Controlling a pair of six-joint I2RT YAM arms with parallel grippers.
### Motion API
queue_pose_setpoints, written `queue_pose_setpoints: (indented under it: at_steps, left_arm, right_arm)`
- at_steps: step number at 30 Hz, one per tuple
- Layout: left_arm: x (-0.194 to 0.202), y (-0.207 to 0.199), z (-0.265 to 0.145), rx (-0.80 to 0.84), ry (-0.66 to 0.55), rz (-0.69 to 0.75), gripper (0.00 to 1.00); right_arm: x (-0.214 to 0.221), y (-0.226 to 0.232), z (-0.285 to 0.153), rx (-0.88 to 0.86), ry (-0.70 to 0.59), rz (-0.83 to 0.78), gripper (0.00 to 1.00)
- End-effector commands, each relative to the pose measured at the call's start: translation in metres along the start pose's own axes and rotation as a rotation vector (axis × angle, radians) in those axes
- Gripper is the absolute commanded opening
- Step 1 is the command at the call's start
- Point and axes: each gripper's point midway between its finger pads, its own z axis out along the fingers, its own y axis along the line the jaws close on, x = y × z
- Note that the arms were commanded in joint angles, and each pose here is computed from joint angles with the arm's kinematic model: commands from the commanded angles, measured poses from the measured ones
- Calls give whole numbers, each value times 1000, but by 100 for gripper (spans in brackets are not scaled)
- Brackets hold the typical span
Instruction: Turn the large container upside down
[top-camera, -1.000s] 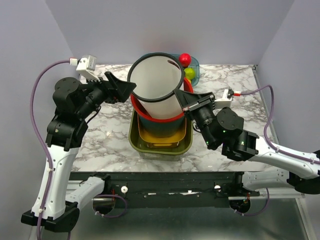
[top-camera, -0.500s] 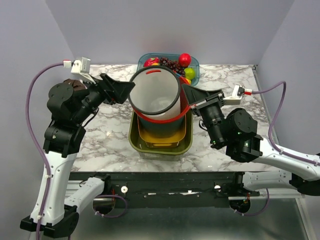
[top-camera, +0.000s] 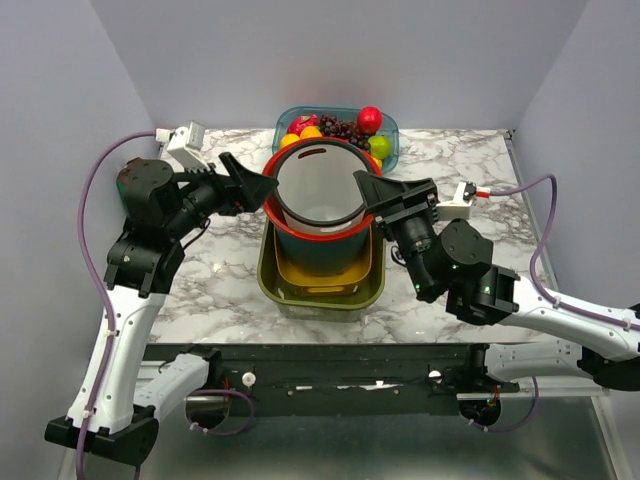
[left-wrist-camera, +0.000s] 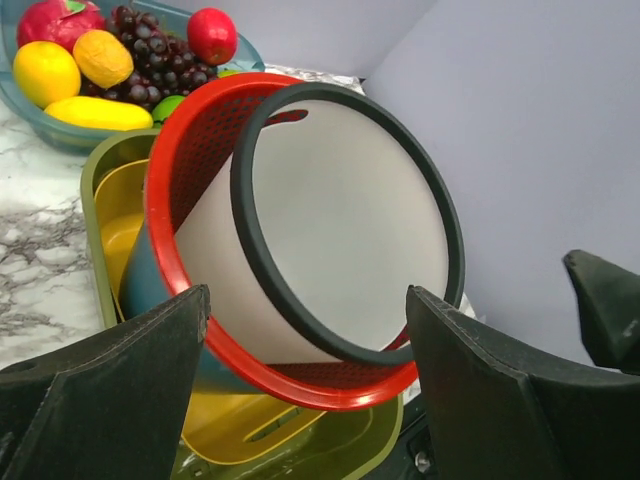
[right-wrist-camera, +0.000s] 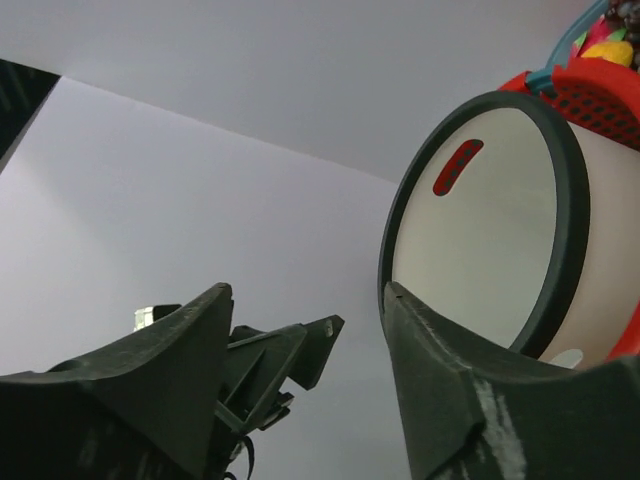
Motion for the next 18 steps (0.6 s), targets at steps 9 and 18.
queue_pose_setpoints:
  at_steps: [9,18]
  left_arm:
    - [4,-19,24,121,112,-33,86]
    - [23,1,44,48,195,-64,84]
  right_arm:
    - [29,-25,5,162,54,167,77]
    - [53,-50,4,266,92,264,77]
